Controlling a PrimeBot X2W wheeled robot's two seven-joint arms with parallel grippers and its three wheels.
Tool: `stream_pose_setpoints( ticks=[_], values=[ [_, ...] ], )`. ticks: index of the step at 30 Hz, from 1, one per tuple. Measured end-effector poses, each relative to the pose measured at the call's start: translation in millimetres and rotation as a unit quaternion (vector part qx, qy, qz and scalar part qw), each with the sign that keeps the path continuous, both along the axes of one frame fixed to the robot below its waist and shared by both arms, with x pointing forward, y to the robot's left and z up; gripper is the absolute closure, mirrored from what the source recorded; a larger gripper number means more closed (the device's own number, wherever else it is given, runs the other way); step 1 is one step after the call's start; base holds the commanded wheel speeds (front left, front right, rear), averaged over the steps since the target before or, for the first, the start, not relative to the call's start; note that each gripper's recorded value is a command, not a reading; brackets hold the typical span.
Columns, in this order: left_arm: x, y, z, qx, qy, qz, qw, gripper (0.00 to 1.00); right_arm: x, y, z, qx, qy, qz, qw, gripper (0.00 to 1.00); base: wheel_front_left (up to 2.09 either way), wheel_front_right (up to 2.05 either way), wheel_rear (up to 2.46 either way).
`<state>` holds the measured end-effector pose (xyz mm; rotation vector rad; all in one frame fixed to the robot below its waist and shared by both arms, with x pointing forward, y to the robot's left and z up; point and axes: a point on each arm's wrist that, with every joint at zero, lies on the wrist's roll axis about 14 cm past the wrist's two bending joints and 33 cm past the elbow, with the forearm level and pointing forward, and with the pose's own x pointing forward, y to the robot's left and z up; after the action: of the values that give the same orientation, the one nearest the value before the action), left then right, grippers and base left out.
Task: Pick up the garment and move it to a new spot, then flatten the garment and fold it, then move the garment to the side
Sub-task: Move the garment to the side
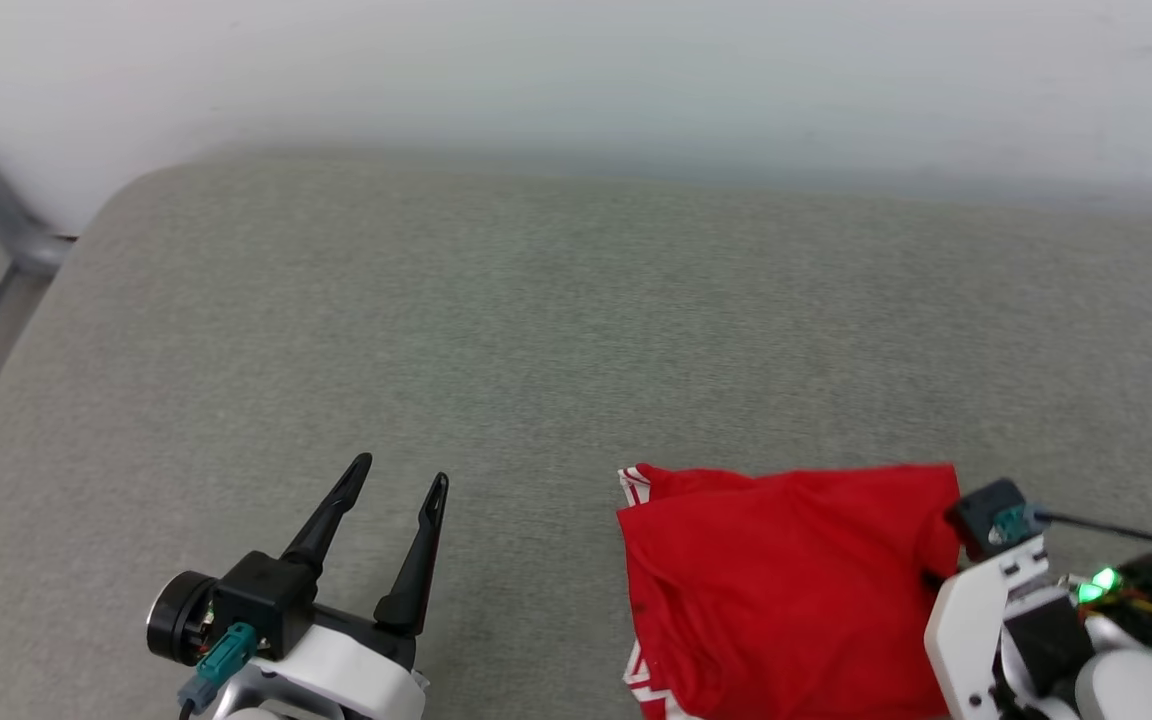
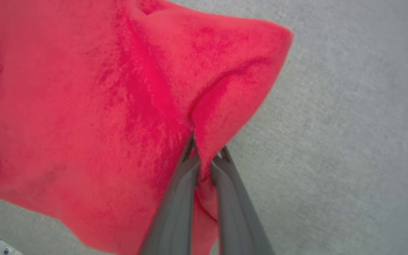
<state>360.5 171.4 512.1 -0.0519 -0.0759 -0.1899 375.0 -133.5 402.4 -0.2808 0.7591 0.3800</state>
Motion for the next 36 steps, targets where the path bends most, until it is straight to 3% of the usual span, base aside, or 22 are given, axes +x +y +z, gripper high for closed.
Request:
stream_pose_setpoints(
  ticks=[7,12,23,36],
  values=[
    [20.2,-39.7,8.1,-0.004,-0.016,-0.062,0.998,0.00,29.7,-49.0,48.3,-0.091,-0.076,0.010,0.993,1.00,0.00,0.00,0.00],
    [41.5,-75.8,13.9,-0.005,-0.032,-0.121,0.992,0.00,41.6,-94.7,69.9,-0.172,-0.101,0.014,0.980,1.00,0.00,0.00,0.00],
    [89.3,-140.2,-0.9,-0.002,-0.031,-0.231,0.972,0.00,51.0,-225.8,56.0,-0.304,-0.046,-0.057,0.950,1.00,0.00,0.00,0.00],
    [122.3,-171.1,-22.0,-0.017,-0.028,-0.289,0.957,0.00,40.1,-348.3,40.9,-0.377,0.006,-0.187,0.907,1.00,0.00,0.00,0.00]
  ],
)
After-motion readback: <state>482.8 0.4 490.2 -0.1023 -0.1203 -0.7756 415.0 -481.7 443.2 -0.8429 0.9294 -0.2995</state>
